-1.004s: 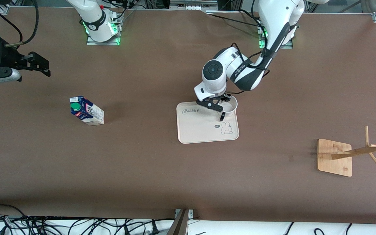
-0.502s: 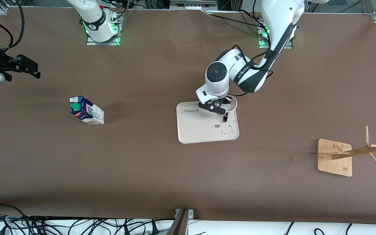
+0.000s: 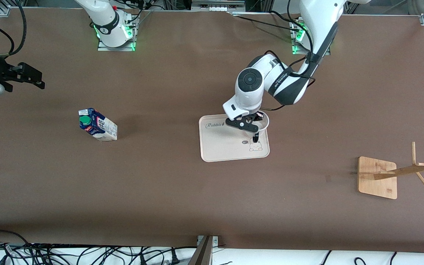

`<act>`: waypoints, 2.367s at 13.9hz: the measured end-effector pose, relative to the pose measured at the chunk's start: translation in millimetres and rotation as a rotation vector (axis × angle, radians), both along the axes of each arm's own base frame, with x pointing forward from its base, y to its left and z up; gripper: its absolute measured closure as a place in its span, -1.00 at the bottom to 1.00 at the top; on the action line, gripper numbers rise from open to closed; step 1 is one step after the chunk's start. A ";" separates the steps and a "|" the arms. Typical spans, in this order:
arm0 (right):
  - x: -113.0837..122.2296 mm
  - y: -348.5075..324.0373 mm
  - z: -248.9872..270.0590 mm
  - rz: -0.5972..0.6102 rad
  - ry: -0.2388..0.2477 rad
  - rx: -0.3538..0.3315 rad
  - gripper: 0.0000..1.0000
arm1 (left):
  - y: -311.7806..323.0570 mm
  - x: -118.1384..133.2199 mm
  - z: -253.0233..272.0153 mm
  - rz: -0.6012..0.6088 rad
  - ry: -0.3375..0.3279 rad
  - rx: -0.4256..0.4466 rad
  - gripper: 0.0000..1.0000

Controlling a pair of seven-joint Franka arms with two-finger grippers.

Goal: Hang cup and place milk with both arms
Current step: 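Grip the white mug's rim with the left gripper and lift it, then carry the mug with the left gripper to the wooden mug stand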

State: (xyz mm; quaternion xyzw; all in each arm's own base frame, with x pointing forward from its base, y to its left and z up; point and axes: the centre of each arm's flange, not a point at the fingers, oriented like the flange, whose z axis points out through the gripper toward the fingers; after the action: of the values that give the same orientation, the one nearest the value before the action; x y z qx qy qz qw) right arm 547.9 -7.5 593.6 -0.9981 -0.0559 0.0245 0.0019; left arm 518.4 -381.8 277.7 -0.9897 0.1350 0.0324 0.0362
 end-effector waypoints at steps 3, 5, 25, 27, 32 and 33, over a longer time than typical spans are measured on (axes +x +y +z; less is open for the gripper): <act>0.0 0.4 0.0 0.001 0.000 0.000 -1.00 | 22.8 27.1 50.4 0.047 -0.003 0.023 0.87; 0.0 0.4 0.0 0.001 0.000 0.000 -1.00 | 33.5 42.9 89.8 0.063 -0.009 0.031 0.87; 3.7 -16.4 -8.9 -0.033 0.016 0.000 -1.00 | 225.5 130.2 192.4 0.104 0.028 -0.034 0.87; 3.8 -16.7 -8.9 -0.034 0.016 0.000 -1.00 | 267.1 137.3 223.8 0.153 -0.006 -0.051 0.87; 4.5 -18.2 -8.9 -0.036 0.015 0.000 -1.00 | 355.7 139.8 277.6 0.224 -0.035 -0.111 0.87; 4.6 -18.3 -8.7 -0.036 0.014 0.000 -1.00 | 367.5 140.6 274.7 0.209 -0.026 -0.125 0.87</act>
State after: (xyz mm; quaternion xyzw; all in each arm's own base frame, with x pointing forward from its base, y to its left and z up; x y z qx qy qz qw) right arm 552.5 -25.8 584.9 -0.9988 -0.0377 0.0316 0.0028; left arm 659.0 -14.4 552.5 -0.9990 0.0325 0.0147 -0.0271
